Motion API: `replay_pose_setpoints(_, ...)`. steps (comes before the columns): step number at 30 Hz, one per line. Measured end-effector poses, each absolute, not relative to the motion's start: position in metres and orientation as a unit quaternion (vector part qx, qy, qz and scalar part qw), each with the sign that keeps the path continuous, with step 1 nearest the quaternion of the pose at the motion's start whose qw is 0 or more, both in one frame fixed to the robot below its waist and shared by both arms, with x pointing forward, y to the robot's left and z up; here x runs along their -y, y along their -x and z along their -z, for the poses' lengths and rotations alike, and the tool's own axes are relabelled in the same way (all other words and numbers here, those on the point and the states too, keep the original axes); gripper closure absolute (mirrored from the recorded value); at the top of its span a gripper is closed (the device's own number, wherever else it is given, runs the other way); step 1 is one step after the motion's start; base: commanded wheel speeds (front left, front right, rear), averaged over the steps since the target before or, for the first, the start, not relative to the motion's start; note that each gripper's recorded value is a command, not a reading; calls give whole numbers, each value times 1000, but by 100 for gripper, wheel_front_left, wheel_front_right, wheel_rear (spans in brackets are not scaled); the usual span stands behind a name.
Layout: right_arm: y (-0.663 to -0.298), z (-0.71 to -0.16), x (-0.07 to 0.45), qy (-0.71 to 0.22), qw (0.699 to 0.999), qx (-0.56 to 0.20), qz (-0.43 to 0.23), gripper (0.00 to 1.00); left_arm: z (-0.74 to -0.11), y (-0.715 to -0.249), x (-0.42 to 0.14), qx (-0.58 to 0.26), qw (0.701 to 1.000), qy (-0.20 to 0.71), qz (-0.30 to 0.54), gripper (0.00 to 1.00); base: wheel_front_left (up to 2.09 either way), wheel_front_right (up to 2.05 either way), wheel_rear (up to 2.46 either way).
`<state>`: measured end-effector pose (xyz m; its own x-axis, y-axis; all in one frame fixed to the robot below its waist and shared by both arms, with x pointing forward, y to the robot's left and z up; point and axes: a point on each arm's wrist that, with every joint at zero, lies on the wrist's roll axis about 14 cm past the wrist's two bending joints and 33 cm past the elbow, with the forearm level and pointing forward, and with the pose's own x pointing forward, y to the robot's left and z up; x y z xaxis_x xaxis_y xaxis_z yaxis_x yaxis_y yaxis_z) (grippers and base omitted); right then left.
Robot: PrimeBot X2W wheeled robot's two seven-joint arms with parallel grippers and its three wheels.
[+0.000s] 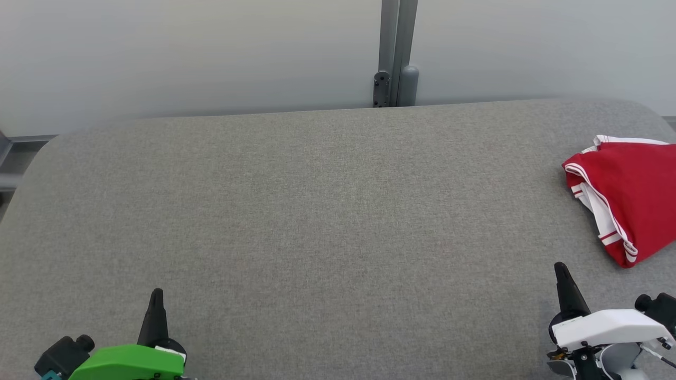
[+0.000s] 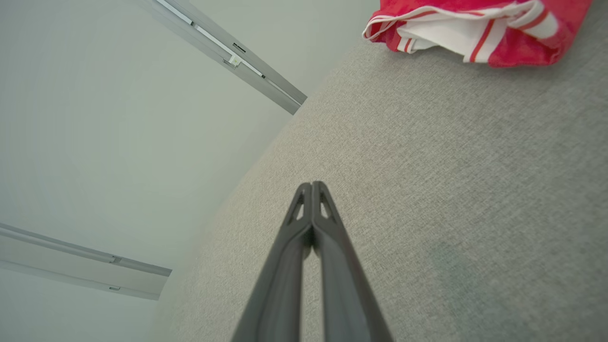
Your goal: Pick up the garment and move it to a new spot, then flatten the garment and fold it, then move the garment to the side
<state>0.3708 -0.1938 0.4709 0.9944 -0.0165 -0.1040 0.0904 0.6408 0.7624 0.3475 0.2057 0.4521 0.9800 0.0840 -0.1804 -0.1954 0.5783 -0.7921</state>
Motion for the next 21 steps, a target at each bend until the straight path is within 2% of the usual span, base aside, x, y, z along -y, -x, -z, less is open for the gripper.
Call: replay_pose_setpoints(21,-378,-480,195,-530,847,-34,29,100,-466,-361,-205,-44,833,548,-65,100,0,0,0)
